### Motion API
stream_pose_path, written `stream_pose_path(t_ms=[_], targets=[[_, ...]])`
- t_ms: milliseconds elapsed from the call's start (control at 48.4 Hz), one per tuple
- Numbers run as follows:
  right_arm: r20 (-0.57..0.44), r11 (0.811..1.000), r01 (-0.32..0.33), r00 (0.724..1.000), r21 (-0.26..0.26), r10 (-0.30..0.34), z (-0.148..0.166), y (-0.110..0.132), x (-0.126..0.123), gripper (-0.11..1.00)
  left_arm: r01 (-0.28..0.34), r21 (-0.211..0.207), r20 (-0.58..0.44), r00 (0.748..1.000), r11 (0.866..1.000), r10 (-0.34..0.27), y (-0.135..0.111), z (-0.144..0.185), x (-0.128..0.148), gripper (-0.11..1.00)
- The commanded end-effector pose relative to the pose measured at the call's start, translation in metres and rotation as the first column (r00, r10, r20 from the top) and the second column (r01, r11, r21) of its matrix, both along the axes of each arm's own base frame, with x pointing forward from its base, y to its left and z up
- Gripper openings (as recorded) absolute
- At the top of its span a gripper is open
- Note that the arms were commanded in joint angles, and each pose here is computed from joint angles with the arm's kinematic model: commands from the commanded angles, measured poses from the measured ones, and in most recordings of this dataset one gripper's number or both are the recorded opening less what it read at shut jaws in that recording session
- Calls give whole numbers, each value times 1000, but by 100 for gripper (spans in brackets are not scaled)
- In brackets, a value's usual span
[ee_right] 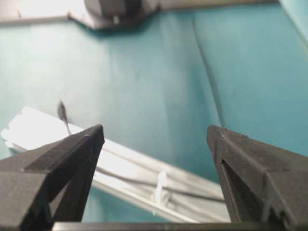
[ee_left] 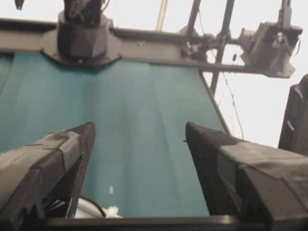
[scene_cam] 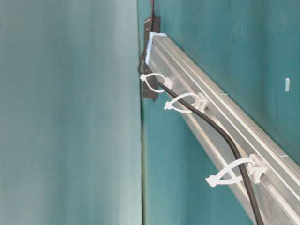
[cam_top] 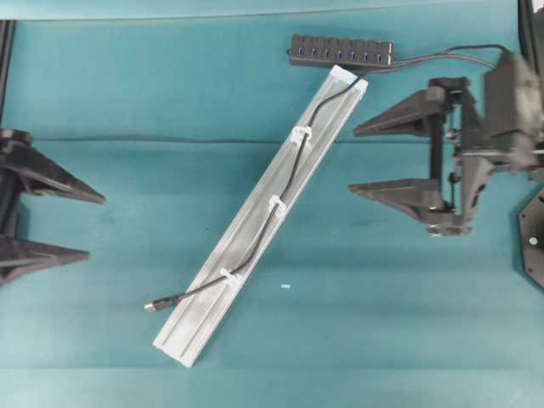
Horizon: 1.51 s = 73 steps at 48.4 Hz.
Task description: Pass the USB cable through three rings with both arms.
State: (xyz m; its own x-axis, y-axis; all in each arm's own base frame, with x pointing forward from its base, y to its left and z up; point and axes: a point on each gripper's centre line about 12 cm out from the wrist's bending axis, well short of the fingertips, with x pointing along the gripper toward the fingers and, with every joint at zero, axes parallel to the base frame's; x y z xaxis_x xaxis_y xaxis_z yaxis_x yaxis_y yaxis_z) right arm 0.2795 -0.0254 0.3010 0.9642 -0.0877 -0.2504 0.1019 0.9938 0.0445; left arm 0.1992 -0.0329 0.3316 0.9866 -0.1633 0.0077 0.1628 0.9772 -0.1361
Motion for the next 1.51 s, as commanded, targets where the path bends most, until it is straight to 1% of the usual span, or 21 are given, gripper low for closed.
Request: stream_pose_path(t_ms=[0, 227, 641, 785, 868, 1013, 1116, 1488], targets=[[32, 1000, 3, 999, 10, -3, 6, 0, -2, 87, -6, -6, 55, 998, 1000, 6, 2, 16, -5, 84], [42, 999, 9, 999, 46, -11, 6, 1, -6, 87, -18, -6, 55, 998, 1000, 18, 4, 16, -5, 84], [67, 999, 7, 998, 54, -10, 9, 2, -6, 87, -18, -8, 67, 998, 1000, 18, 5, 19, -6, 84], [107, 998, 7, 994, 55, -13, 14, 2, -5, 87, -18, -9, 65, 998, 1000, 18, 5, 18, -6, 84], [118, 997, 10, 993, 72, -19, 13, 2, -4, 87, -18, -7, 63, 998, 1000, 18, 4, 16, -5, 84], [113, 996, 14, 993, 93, -24, 11, 2, -4, 87, -16, -11, 96, 995, 1000, 17, 4, 19, -4, 84], [115, 995, 14, 993, 96, -26, 10, 2, -4, 87, -20, -12, 119, 993, 1000, 22, 5, 22, -5, 84], [140, 996, 9, 990, 92, -22, 13, 3, -2, 87, -25, -10, 111, 993, 1000, 26, 6, 18, -4, 84]])
